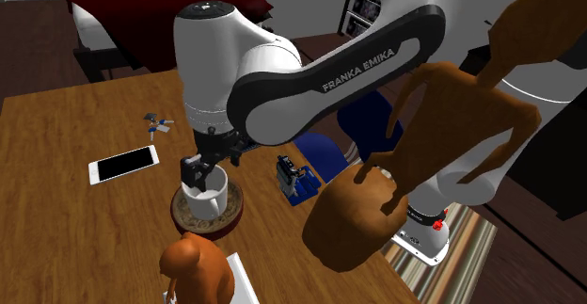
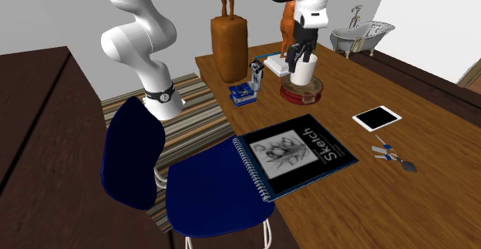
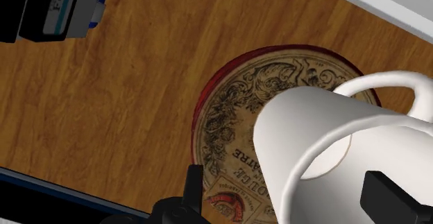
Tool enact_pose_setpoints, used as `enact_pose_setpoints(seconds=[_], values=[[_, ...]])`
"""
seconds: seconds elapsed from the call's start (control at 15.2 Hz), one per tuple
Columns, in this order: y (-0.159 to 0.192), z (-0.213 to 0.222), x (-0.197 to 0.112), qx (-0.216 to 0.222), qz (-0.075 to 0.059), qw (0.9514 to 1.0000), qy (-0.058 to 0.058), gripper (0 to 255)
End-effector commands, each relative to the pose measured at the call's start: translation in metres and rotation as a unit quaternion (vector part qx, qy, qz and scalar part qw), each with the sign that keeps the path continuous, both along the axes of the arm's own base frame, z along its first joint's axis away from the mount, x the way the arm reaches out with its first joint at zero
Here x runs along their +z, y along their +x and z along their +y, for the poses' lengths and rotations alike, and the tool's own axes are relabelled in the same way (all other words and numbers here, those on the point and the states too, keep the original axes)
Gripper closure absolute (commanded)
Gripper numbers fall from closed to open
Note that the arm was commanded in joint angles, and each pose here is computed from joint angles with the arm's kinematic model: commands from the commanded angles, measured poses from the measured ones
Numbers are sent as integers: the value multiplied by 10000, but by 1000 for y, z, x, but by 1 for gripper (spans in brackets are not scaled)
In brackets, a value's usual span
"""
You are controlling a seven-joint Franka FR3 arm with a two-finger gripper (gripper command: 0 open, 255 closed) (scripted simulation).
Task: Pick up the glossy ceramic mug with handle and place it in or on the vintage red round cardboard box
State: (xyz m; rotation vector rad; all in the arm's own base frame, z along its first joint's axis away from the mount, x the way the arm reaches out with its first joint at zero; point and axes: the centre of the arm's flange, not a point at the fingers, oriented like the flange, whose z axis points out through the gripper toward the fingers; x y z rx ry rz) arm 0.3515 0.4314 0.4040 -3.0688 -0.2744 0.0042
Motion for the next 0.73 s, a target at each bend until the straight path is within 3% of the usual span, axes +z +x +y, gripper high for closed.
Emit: enact_pose_setpoints(seconds=[0.0,0.13,0.66], values=[[1,-1,21,2,0,10000,-1,0],[1,-3,45,2,0,10000,-1,0],[1,-3,45,2,0,10000,-1,0]])
